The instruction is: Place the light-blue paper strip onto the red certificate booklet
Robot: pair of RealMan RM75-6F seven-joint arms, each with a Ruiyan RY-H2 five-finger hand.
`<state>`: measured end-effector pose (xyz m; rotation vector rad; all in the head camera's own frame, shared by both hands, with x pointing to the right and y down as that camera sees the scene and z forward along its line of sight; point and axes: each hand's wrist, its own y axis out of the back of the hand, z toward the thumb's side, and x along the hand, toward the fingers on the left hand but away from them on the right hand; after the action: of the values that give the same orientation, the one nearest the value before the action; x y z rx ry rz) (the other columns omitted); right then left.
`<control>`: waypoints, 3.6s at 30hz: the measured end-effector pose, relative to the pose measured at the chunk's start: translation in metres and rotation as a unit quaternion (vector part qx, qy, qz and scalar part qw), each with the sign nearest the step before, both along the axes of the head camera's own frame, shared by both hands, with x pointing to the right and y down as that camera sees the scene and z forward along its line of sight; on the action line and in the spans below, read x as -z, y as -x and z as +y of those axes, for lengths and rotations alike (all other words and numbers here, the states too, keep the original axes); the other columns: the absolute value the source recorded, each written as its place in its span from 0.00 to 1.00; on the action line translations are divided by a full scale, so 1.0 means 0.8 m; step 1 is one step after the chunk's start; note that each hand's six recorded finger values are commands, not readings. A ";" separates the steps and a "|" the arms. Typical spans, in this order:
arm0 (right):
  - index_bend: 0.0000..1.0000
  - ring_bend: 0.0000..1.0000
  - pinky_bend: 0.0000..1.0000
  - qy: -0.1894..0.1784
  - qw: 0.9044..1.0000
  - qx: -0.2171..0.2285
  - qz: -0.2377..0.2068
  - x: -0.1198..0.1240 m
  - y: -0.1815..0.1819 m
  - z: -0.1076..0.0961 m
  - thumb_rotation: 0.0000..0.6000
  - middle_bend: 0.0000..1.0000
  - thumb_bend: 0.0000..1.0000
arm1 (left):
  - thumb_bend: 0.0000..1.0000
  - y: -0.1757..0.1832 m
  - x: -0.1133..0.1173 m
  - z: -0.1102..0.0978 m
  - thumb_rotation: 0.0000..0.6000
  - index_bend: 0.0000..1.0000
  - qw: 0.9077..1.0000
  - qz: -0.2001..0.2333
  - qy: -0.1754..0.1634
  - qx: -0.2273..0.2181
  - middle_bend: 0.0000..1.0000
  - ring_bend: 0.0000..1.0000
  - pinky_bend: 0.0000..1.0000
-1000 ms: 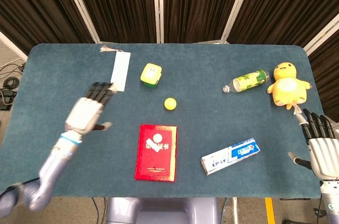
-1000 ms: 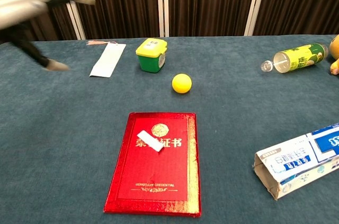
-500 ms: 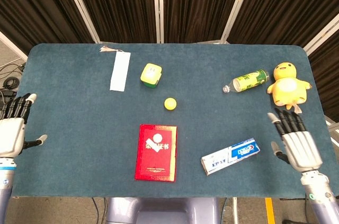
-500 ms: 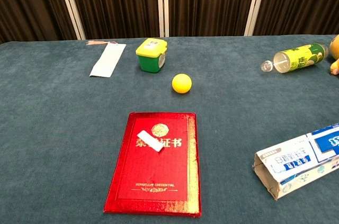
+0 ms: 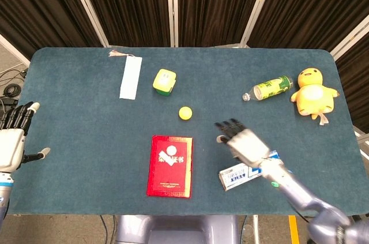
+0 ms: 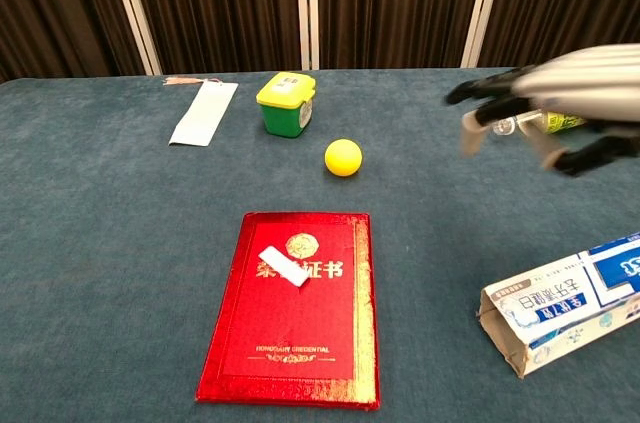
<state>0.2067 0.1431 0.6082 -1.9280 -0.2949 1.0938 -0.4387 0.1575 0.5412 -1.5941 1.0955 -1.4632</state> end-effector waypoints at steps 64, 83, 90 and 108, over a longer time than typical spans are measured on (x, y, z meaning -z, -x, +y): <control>0.37 0.00 0.00 0.004 0.987 0.160 0.018 -0.089 0.180 0.061 1.00 0.00 0.95 | 0.00 0.015 -0.004 -0.010 1.00 0.00 0.999 0.041 0.022 0.020 0.00 0.00 0.00; 0.37 0.00 0.00 0.000 0.985 0.168 0.032 -0.103 0.179 0.069 1.00 0.00 0.95 | 0.00 0.015 -0.003 -0.012 1.00 0.00 0.999 0.045 0.021 0.020 0.00 0.00 0.00; 0.38 0.00 0.00 -0.003 0.986 0.165 0.033 -0.103 0.178 0.066 1.00 0.00 0.95 | 0.00 0.015 -0.002 -0.012 1.00 0.00 0.998 0.047 0.020 0.020 0.00 0.00 0.00; 0.38 0.00 0.00 -0.005 0.984 0.178 0.023 -0.095 0.186 0.079 1.00 0.00 0.95 | 0.00 0.013 0.001 -0.011 1.00 0.00 0.998 0.051 0.018 0.019 0.00 0.00 0.00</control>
<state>0.0578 0.2065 0.6839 -1.8529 0.0705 0.8940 -0.4491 0.1487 0.5403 -1.6969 1.1677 -1.4475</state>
